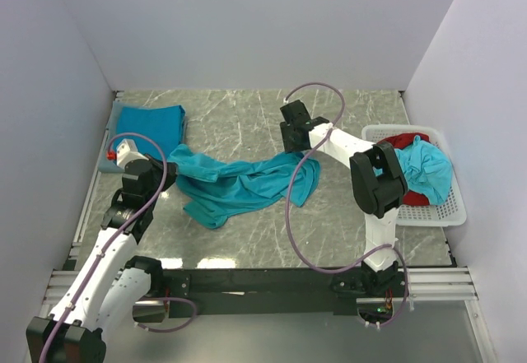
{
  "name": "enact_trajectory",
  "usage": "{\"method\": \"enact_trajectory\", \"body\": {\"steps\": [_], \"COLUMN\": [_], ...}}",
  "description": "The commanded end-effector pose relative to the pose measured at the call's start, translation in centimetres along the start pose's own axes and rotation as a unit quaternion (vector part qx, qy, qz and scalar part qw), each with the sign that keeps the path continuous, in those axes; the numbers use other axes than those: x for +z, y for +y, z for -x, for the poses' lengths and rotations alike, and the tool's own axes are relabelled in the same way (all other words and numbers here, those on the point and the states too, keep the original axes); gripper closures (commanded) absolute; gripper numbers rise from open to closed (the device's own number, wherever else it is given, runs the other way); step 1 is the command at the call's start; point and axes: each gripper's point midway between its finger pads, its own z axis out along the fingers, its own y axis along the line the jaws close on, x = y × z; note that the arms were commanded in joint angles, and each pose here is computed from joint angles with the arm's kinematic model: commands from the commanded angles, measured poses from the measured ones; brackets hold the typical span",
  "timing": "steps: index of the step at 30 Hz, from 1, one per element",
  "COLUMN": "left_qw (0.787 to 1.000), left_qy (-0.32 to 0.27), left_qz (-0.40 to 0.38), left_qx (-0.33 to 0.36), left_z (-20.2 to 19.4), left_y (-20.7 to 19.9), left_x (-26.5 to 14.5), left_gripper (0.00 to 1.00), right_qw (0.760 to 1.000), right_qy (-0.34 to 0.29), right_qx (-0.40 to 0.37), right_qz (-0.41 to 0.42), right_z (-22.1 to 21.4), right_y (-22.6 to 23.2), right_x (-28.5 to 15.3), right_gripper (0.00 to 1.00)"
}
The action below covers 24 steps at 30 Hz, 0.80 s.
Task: Fold and stack the t-shirts
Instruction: Flatten the tshirt out
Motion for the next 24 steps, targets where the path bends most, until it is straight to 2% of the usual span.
{"method": "enact_trajectory", "body": {"steps": [1,3,5,6,9,14,20,24], "left_qw": [1.0,1.0,1.0,1.0,1.0,0.999,0.989,0.97], "left_qy": [-0.027,-0.027,-0.027,-0.027,-0.028,-0.044,-0.123,-0.203], "left_qz": [0.0,0.001,0.003,0.001,0.0,-0.016,-0.074,-0.129], "left_qx": [0.004,0.005,0.004,0.004,0.003,-0.005,-0.021,-0.033], "left_z": [1.3,1.4,1.5,1.5,1.7,3.0,8.8,14.9], "left_y": [-0.2,-0.3,-0.3,-0.4,-0.7,-1.9,-6.5,-10.7], "left_x": [-0.2,-0.1,0.0,0.0,0.0,-0.6,-3.9,-8.9], "left_gripper": [1.0,0.99,0.99,0.99,0.99,0.99,0.99,0.99], "right_qw": [1.0,1.0,1.0,1.0,1.0,0.996,0.974,0.951], "right_qy": [-0.002,0.001,0.006,0.002,-0.005,-0.076,-0.203,-0.289], "right_qx": [-0.015,-0.017,-0.011,-0.007,0.0,0.021,0.061,0.092], "right_qz": [-0.007,-0.013,-0.017,-0.018,-0.024,-0.05,-0.073,-0.06], "right_z": [0.3,0.2,-0.1,0.1,0.1,3.0,8.0,9.7], "right_y": [-0.4,-0.5,-0.8,-0.9,-1.3,-3.3,-7.0,-9.2], "right_x": [-0.3,-0.4,-0.5,-0.8,-1.5,-6.2,-17.0,-26.2], "right_gripper": [0.56,0.73,0.95,1.0,1.0,1.0,1.0,1.0]}}
